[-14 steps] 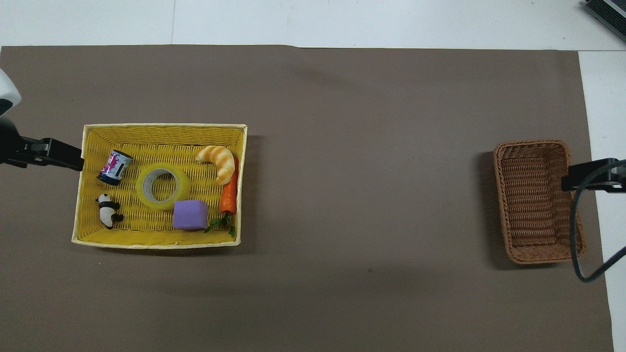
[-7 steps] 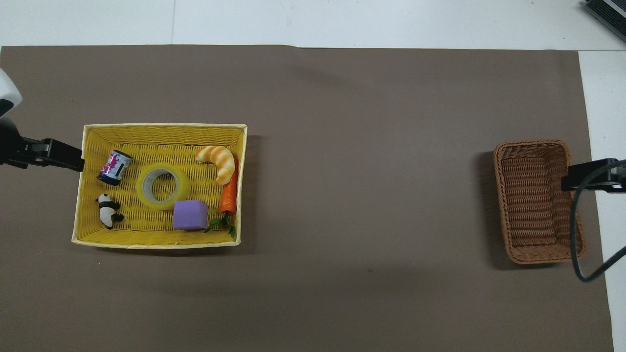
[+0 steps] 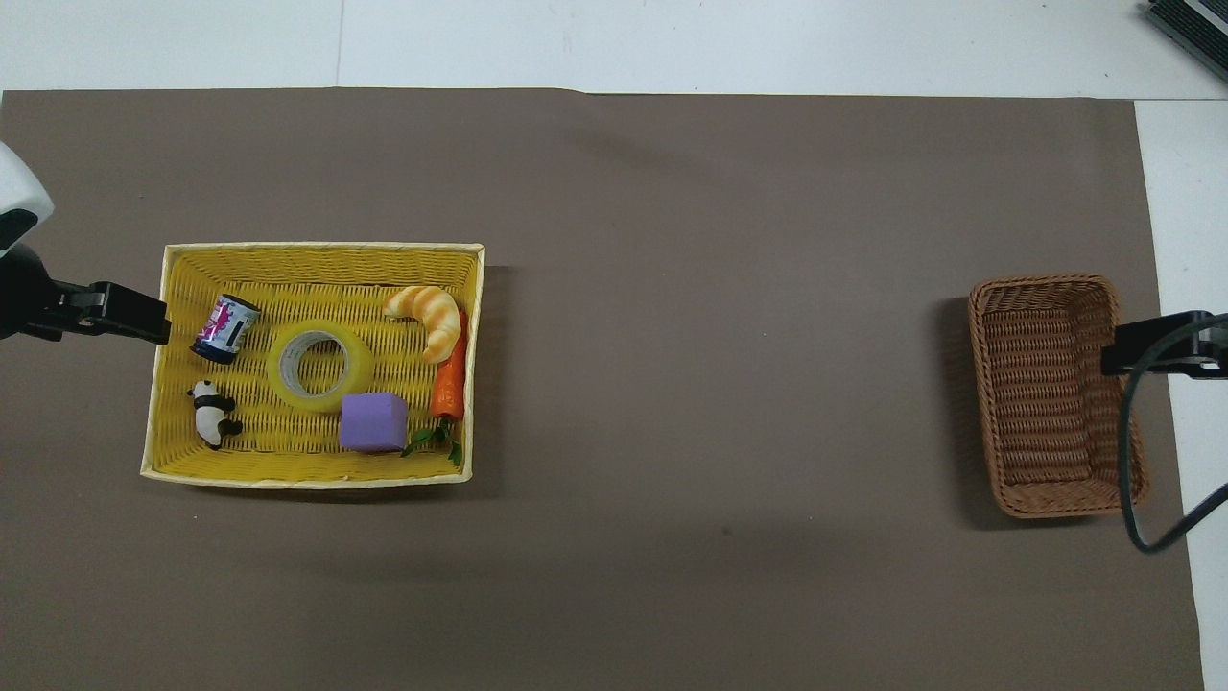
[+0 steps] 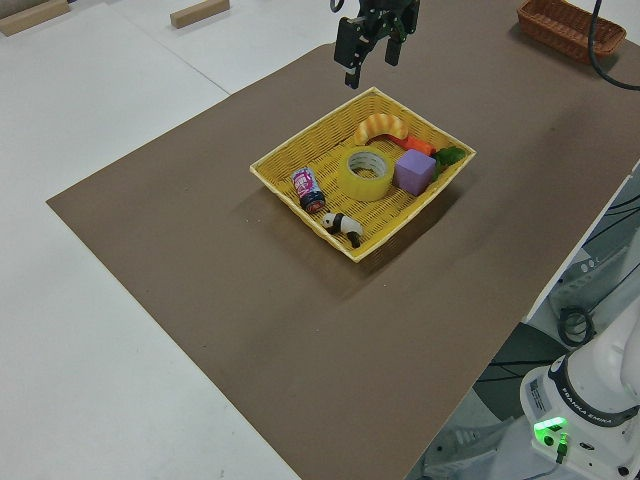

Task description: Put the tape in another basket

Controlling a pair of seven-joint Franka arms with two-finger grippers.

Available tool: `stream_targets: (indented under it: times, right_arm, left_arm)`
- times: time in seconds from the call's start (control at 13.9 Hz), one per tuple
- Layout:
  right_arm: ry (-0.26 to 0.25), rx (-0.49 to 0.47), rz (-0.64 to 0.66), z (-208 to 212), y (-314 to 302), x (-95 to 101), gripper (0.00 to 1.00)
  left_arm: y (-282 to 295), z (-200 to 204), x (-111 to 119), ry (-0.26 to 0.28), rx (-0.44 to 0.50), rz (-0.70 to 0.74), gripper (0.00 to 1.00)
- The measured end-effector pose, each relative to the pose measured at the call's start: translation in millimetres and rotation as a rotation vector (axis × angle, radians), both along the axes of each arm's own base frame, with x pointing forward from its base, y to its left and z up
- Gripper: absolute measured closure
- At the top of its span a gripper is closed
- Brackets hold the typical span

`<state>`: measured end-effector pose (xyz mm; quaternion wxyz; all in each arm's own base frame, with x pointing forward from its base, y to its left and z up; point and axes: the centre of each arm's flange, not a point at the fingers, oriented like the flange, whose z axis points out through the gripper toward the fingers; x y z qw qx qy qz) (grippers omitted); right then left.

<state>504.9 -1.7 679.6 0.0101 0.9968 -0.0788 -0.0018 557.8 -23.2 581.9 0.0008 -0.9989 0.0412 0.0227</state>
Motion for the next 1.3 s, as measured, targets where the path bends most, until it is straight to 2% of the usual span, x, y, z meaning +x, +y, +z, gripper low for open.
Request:
stream_targets:
  times: [0.14,0.29,0.65,1.01,1.3]
  right_arm:
    - [0.0,0.0,0.0,-0.1,-0.2,0.0,0.0]
    - [0.001,0.0,0.0,-0.2,-0.2,0.0,0.0]
    - [0.0,0.0,-0.001,0.1,-0.3,-0.2,0.0]
    - [0.001,0.0,-0.001,-0.3,-0.3,-0.3,0.0]
    - [0.001,0.0,-0.001,-0.3,-0.3,-0.4,0.0]
  left_arm:
    - [-0.7,-14.2,4.2,-0.011,-0.004,0.056,0.0]
    - [-1.9,-35.0,10.6,0.001,-0.008,0.126,0.0]
    - [-2.6,-113.6,24.2,0.035,0.002,0.256,0.0]
    - [-4.7,-215.9,4.0,0.057,0.002,0.27,0.0]
    - [-5.1,-240.7,-6.9,0.045,-0.001,0.271,0.0]
